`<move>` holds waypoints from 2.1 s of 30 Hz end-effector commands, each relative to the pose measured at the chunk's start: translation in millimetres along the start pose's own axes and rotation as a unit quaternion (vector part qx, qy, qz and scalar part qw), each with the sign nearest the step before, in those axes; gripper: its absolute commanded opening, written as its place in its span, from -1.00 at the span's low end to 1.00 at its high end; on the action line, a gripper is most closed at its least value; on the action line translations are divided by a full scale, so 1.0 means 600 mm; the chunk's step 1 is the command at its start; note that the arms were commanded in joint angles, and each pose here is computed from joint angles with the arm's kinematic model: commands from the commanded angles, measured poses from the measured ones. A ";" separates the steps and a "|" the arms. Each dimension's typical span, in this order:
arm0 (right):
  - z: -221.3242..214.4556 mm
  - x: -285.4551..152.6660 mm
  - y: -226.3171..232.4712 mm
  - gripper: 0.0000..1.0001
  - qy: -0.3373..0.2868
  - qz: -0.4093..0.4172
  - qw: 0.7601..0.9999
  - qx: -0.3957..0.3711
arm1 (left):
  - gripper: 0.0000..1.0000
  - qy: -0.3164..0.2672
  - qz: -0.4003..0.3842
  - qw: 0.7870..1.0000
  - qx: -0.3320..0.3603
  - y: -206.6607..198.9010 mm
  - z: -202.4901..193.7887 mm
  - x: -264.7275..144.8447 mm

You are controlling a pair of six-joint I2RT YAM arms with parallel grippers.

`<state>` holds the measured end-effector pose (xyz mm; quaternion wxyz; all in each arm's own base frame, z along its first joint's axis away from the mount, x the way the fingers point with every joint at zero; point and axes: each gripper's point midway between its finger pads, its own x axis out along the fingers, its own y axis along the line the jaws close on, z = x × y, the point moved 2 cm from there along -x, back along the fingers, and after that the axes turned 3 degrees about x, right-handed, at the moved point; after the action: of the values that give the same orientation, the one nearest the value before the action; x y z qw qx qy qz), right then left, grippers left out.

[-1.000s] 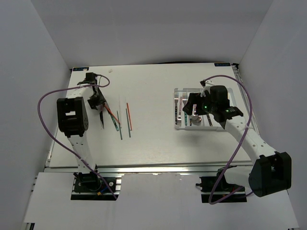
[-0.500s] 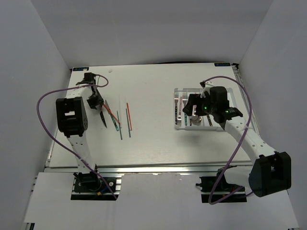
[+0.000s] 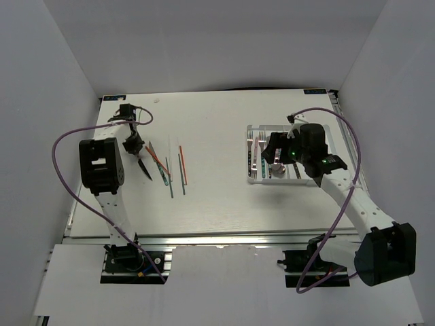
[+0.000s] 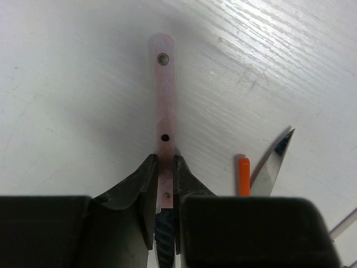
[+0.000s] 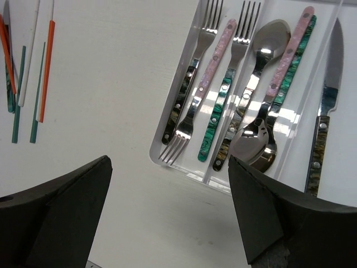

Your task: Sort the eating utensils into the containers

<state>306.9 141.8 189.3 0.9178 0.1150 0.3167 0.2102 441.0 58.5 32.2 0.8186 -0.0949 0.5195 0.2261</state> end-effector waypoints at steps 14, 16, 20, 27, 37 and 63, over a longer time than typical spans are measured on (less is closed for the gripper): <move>0.030 -0.018 0.025 0.79 -0.057 0.048 0.997 0.005 | -1.00 -0.043 -0.012 0.999 -0.026 0.027 -0.079 -0.131; 0.034 -0.023 0.047 0.79 -0.060 0.089 0.994 0.006 | -1.00 -0.071 -0.027 0.996 -0.038 0.033 -0.073 -0.166; 0.019 -0.022 0.100 0.79 -0.035 0.184 0.982 0.024 | -1.00 -0.081 -0.066 0.994 -0.037 0.034 -0.095 -0.200; -0.015 0.024 0.261 0.75 -0.012 0.296 0.955 0.029 | -1.00 -0.100 -0.248 0.963 -0.027 -0.055 -0.117 -0.297; -0.031 0.112 0.423 0.47 0.028 0.351 0.936 0.004 | -1.00 -0.121 -0.417 0.901 -0.003 -0.176 -0.151 -0.443; -0.114 0.164 0.294 -1.00 0.122 0.180 0.976 0.025 | 0.96 -0.225 -0.260 0.938 0.029 -0.074 -0.102 -0.494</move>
<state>258.1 406.3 148.0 0.7744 0.1791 0.3993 0.4570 314.6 -127.6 227.0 0.9128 -0.2203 0.3350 -0.0771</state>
